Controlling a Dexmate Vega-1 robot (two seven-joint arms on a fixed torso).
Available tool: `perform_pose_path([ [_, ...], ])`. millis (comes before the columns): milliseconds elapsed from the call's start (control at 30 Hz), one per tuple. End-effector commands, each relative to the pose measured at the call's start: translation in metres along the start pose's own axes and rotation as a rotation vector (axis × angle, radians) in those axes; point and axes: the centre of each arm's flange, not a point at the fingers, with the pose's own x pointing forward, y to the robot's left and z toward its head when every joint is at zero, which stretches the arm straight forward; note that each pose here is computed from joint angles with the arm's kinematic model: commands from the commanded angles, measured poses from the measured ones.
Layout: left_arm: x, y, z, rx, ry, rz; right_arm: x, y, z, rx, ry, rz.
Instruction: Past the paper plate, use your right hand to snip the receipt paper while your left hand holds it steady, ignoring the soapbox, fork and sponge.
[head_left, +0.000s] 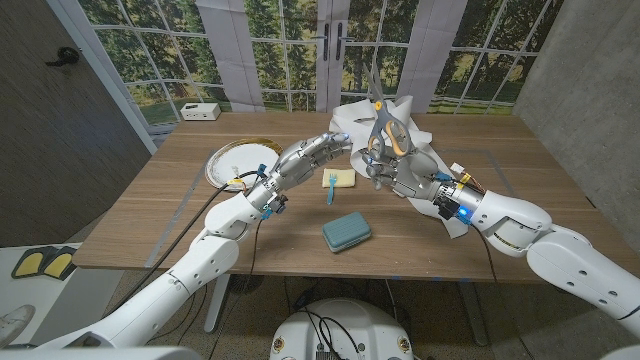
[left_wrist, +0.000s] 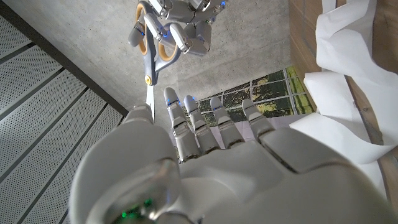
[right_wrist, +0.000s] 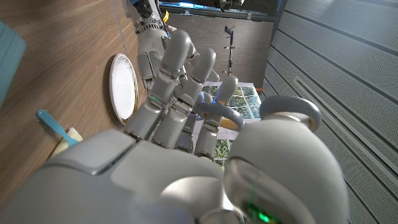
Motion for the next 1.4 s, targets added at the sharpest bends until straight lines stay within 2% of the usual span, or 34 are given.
perform_pose_path([
  [33,-0.004,0.008,0.001,0.014,0.005,0.038,-0.004,-0.009,0.003,-0.016,0.001,-0.014],
  [100,-0.004,0.009,0.002,0.019,0.004,0.043,-0.005,-0.01,0.004,-0.021,0.007,-0.033],
  [433,-0.007,0.014,0.002,0.03,0.022,0.06,-0.008,-0.017,0.007,-0.058,0.04,-0.028],
  [633,-0.01,0.016,0.003,0.033,0.033,0.076,-0.012,-0.021,0.007,-0.038,0.045,-0.045],
  [800,-0.012,0.021,0.01,0.054,0.031,0.102,-0.017,-0.023,0.005,-0.022,0.042,-0.051],
  [967,-0.013,0.039,0.029,0.118,0.028,0.169,-0.024,-0.025,0.004,-0.022,0.04,-0.068],
  [1033,-0.015,0.046,0.035,0.161,0.047,0.197,-0.026,-0.026,0.003,-0.019,0.034,-0.07],
  [1100,-0.015,0.054,0.04,0.192,0.083,0.18,-0.03,-0.027,0.002,-0.017,0.035,-0.074],
  [1400,-0.013,0.06,0.044,0.32,0.195,0.194,-0.042,-0.029,-0.005,-0.015,0.036,-0.088],
])
